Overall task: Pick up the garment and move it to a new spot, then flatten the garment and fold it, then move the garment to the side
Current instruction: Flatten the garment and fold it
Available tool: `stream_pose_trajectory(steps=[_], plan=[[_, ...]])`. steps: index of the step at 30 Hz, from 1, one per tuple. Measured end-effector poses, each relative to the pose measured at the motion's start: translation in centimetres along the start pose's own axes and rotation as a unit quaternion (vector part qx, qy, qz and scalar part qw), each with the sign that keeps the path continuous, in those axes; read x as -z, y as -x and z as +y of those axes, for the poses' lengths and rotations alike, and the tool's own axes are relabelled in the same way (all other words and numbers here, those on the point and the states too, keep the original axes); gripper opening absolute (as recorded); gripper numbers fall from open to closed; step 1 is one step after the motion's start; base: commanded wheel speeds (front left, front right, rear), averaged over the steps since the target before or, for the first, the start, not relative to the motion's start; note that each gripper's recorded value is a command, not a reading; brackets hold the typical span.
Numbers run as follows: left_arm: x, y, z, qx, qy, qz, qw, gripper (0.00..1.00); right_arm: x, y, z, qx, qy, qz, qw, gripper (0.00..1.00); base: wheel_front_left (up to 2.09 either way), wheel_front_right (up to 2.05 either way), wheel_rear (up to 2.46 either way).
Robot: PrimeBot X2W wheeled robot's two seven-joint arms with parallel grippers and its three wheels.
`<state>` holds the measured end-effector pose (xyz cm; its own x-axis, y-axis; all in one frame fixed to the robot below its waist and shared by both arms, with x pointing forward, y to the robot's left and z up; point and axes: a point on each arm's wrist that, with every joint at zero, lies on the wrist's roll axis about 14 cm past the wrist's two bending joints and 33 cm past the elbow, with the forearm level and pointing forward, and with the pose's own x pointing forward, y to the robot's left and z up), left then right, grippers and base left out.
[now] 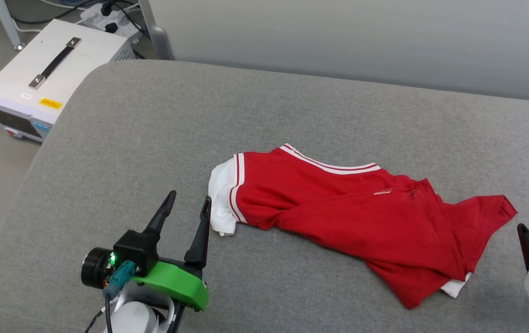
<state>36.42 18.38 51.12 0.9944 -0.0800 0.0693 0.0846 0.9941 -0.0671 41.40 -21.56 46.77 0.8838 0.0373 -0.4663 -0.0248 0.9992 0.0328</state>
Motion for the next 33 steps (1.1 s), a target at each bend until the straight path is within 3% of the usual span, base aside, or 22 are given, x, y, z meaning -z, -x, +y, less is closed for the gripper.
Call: stream_pose_trajectory(steps=[9, 22, 23, 26, 33], plan=[[1.6, -0.6, 1.0, -0.014, -0.003, 0.025, 1.0, 1.0, 1.4, -5.6, -1.2, 0.018, -0.003, 0.118, 0.993, 1.0, 0.0, 0.0, 0.0], [3.2, -0.1, 2.8, -0.045, -0.003, 0.052, 0.998, 1.0, 4.5, -10.5, -0.5, 0.02, 0.016, 0.185, 0.982, 1.0, 0.0, 0.0, 0.0], [3.3, -0.1, 2.8, -0.046, -0.004, 0.053, 0.998, 1.0, 4.7, -10.6, -0.5, 0.02, 0.015, 0.187, 0.982, 0.92, 0.0, 0.0, 0.0], [3.3, 0.1, 3.0, -0.049, -0.005, 0.053, 0.997, 1.0, 4.8, -10.6, -0.4, 0.019, 0.014, 0.185, 0.982, 0.0, 0.0, 0.0, 0.0], [2.6, 0.4, 3.1, -0.049, -0.004, 0.043, 0.998, 1.0, 3.2, -9.8, 0.4, 0.005, -0.005, 0.14, 0.99, 0.0, 0.0, 0.0, 0.0]])
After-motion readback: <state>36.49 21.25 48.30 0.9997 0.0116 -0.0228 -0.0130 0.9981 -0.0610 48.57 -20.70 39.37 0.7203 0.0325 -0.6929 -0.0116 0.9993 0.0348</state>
